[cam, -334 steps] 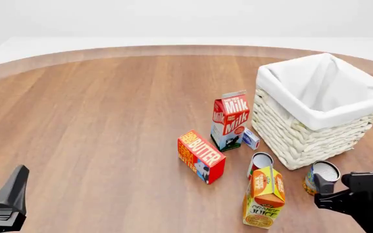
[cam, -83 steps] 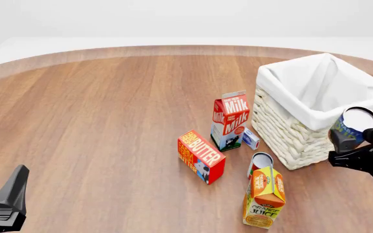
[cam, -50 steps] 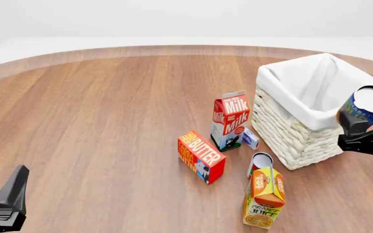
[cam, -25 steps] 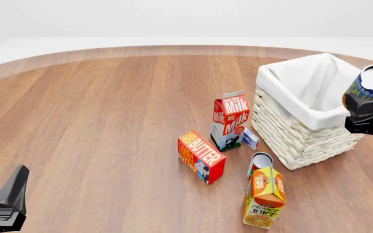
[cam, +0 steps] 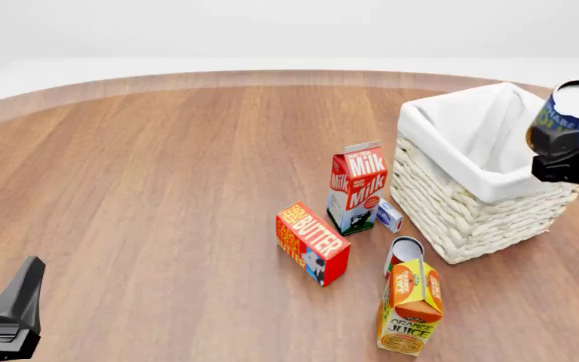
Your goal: Pick up the alphabet soup, and put it in the basket.
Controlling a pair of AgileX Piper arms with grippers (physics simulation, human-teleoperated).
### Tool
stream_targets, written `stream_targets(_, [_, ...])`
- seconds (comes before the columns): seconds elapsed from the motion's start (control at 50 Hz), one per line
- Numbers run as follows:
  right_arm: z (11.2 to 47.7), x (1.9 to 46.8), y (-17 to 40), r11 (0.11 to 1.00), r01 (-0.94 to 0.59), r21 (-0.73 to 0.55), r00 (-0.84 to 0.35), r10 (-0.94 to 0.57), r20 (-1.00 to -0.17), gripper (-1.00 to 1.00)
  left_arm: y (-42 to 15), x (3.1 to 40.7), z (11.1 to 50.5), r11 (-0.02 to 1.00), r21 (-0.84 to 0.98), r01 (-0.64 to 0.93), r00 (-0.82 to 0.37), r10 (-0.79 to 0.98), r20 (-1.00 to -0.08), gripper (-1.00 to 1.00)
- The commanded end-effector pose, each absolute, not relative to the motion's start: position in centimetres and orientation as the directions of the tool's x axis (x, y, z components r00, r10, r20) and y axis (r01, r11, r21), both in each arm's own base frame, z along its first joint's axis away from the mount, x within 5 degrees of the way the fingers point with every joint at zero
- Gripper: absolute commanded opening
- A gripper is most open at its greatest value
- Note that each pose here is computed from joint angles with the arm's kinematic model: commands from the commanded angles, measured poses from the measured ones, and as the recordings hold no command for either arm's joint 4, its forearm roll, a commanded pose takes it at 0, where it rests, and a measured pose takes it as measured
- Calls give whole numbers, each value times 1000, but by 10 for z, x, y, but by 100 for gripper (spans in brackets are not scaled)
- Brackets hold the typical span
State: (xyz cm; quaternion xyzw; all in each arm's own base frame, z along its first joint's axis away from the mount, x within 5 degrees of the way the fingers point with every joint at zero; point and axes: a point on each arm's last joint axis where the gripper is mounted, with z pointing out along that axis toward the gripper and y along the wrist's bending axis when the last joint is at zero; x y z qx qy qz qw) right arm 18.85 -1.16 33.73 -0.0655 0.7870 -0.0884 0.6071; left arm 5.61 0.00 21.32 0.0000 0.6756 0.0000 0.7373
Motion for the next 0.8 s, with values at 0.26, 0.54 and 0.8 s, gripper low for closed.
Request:
stream_targets(0.26, [351,209,-11,978,-6,-208,-273,-201,-941,-100,0,56,213,1000,0,0,87,0,-996,100])
stream_targets(0.54, [359,223,-11,975,-17,-220,-283,-216,-934,-100,0,56,213,1000,0,0,87,0,-996,100])
stream_targets(0.8, [364,235,-13,974,-13,-224,-292,-218,-931,-100,0,56,213,1000,0,0,87,0,-996,100])
